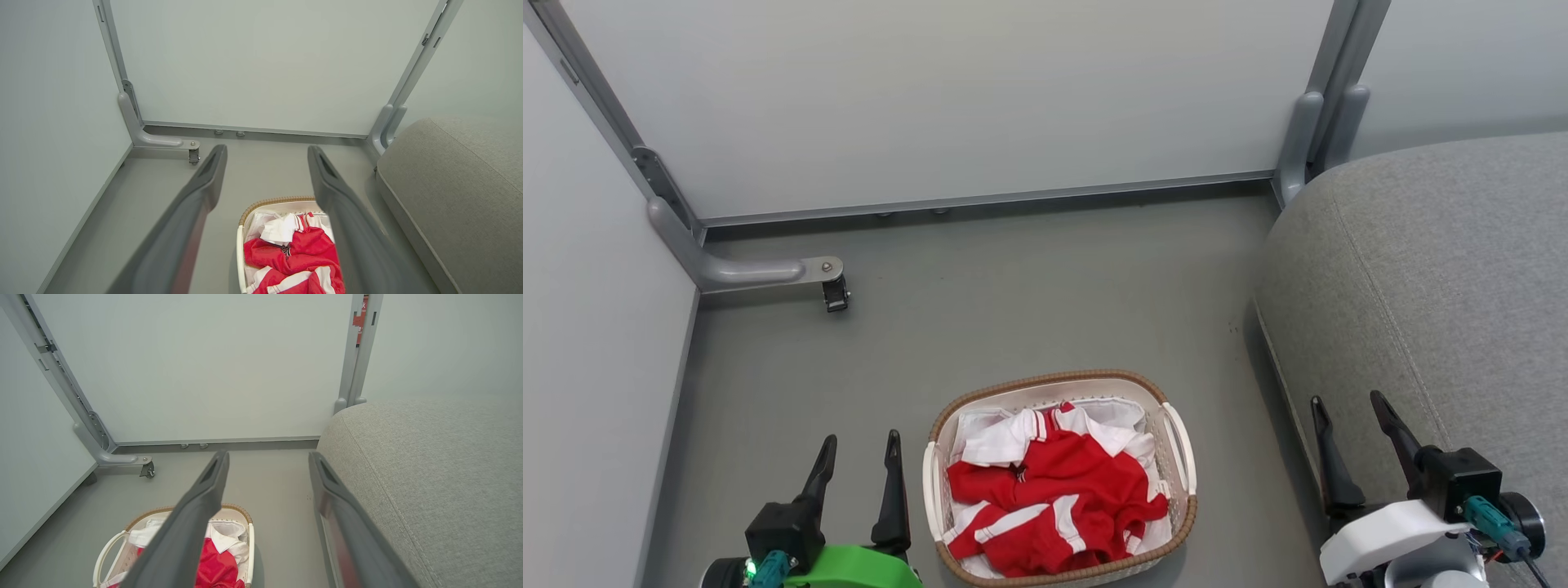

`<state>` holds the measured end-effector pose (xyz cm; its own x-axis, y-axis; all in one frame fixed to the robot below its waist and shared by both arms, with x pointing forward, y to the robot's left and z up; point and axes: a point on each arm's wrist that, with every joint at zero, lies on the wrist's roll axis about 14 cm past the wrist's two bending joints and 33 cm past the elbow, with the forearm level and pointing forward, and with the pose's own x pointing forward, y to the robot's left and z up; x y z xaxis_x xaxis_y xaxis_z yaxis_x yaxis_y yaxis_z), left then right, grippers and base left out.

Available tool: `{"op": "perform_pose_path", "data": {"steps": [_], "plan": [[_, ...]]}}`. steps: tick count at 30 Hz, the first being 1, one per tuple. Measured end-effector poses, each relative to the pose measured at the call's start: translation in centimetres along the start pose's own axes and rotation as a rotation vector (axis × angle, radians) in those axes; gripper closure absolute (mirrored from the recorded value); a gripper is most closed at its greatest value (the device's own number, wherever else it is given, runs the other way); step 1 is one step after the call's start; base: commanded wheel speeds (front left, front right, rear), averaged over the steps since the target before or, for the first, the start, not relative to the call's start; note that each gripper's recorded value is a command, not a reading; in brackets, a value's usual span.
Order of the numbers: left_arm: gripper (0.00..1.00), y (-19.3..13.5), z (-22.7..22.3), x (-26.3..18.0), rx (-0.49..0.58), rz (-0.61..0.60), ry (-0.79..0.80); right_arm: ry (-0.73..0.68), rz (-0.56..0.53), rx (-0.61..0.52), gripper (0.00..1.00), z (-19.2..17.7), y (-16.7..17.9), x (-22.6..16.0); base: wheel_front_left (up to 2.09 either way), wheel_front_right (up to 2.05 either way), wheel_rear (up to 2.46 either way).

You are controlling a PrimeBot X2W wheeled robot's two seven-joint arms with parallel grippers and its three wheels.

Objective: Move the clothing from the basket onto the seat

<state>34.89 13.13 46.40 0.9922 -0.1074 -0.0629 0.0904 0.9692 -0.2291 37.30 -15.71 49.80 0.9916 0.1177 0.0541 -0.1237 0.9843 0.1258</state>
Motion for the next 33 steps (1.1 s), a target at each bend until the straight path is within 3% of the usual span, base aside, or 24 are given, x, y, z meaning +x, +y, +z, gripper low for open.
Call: {"op": "perform_pose_path", "data": {"steps": [9, 33], "plan": [[0.0, -0.37, -0.14, -0.11, 0.055, -0.015, -0.004, -0.012, 0.024, -0.054, 0.0, 0.21, 0.52, 0.05, 0.0, 0.0, 0.0], [0.0, -0.6, -0.75, -0.31, 0.054, -0.022, 0.014, -0.006, 0.021, -0.053, 0.0, 0.06, 0.46, -0.33, 0.0, 0.0, 0.0]]}}
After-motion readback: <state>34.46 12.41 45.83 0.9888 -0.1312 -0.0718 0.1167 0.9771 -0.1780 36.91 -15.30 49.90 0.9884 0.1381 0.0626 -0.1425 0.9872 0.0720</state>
